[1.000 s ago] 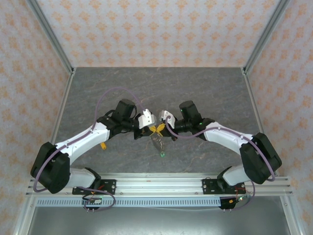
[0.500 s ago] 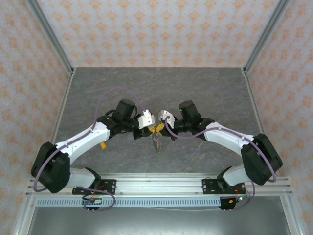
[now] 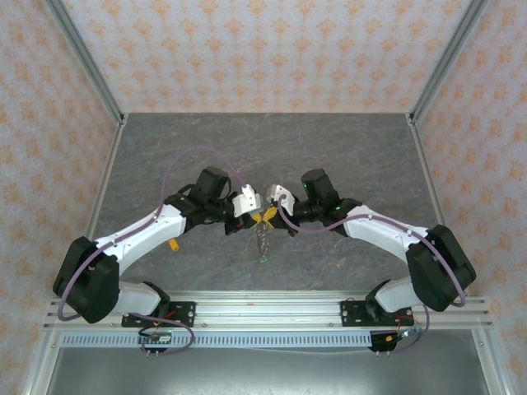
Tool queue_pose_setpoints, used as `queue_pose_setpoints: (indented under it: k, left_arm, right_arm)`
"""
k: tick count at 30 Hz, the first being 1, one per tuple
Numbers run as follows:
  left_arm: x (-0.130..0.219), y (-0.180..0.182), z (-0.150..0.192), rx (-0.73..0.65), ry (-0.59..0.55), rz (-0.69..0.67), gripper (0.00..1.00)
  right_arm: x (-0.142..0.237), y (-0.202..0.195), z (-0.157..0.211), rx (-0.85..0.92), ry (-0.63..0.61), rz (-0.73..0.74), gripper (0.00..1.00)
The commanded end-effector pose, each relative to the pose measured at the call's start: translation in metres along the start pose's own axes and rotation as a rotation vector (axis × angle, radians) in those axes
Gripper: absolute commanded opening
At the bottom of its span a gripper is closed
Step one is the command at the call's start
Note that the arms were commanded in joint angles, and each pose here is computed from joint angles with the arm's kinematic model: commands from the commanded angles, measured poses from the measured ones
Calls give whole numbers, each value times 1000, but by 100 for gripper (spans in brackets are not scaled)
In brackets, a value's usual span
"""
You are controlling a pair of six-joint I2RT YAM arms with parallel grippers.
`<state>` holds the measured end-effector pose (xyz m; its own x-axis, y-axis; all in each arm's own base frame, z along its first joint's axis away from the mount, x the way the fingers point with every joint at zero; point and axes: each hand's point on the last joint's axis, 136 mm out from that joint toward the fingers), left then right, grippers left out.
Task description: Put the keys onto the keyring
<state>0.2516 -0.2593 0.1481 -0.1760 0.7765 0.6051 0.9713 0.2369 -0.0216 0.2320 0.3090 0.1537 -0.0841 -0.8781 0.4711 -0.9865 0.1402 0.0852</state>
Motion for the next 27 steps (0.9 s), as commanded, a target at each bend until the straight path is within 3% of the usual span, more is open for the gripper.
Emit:
queue_pose_setpoints:
  k: [1,12,20,27]
  left_arm:
    - [2,-2,-11,-23,-26,4,0]
    - [15,0,-37,13,-222,13,0]
    - [16,-3,-41,20,-271,34,0]
    - [17,-2,-44,22,-291,29,0]
  right_arm:
    - [9,4,-34,89,-96,14,0]
    - [8,3,-14,-13,-124,-61,12]
    - [3,-5,-7,-34,-147,-67,14]
    - [3,-11,-2,-34,-148,-51,5]
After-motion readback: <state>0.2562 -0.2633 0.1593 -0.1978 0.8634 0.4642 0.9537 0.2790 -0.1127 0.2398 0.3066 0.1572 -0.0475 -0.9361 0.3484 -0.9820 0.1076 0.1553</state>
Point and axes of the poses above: each hand's point on the last joint's axis, 136 mm out from that joint toward the fingers, its own x axis back along the fingers, its own y axis along the line the jaws close on, z = x × y, and after that the axes turned 1 degree about x, right-handed
